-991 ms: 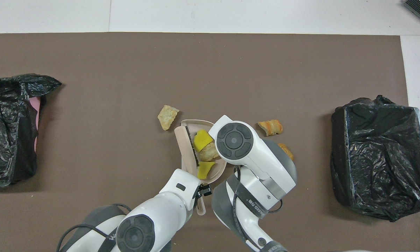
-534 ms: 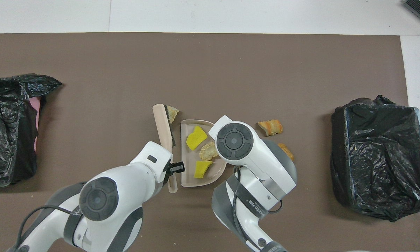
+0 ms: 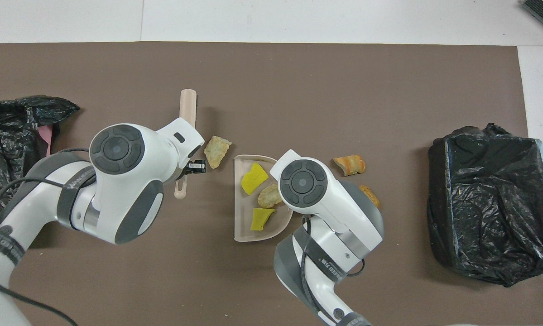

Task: Sweep and dump trash in bin
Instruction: 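Sweep the remaining chunk with the left gripper's brush into the dustpan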

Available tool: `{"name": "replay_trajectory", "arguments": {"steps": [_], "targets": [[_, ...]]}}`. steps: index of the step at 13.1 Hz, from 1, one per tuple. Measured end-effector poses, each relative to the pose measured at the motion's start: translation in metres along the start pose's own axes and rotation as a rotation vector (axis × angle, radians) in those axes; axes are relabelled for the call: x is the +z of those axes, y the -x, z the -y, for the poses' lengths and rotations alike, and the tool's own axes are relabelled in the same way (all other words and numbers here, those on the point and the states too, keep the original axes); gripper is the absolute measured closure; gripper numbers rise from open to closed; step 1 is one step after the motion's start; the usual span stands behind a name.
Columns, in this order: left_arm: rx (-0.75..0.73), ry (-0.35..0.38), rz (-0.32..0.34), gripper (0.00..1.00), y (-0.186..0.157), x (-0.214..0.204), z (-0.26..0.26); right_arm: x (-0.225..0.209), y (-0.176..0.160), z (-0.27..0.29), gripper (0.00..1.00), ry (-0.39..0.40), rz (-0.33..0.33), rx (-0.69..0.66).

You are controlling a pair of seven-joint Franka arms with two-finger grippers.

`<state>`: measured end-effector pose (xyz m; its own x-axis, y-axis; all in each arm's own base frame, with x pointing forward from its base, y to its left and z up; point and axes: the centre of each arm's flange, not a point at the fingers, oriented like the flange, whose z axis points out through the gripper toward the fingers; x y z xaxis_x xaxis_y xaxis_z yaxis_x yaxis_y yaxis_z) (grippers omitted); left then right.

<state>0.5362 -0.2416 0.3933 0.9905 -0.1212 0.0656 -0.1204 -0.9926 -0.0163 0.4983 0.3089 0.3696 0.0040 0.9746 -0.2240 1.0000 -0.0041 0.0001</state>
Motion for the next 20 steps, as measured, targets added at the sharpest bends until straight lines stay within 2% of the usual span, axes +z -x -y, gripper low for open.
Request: {"name": "replay_trajectory", "arguments": {"steps": [2, 4, 6, 10, 17, 20], "targets": [[0.124, -0.012, 0.021, 0.74, -0.02, 0.028, 0.02, 0.0, 0.0, 0.0, 0.68, 0.0, 0.0, 0.0], [0.264, -0.008, 0.021, 0.74, -0.027, 0.035, 0.037, 0.0, 0.0, 0.0, 0.68, 0.0, 0.0, 0.001], [0.383, -0.007, 0.029, 0.74, -0.025, 0.036, 0.036, 0.0, 0.0, 0.0, 0.68, 0.0, 0.0, 0.001], [0.61, -0.009, 0.089, 0.74, -0.003, 0.043, 0.026, 0.0, 0.0, 0.0, 0.68, 0.0, 0.0, 0.002], [0.697, -0.039, 0.172, 0.74, 0.065, 0.051, 0.021, 0.001, 0.0, 0.001, 0.68, -0.001, 0.001, 0.005], [0.653, -0.013, 0.188, 0.74, 0.082, 0.052, 0.007, 0.001, 0.0, 0.001, 0.68, -0.002, 0.001, 0.005]]}}
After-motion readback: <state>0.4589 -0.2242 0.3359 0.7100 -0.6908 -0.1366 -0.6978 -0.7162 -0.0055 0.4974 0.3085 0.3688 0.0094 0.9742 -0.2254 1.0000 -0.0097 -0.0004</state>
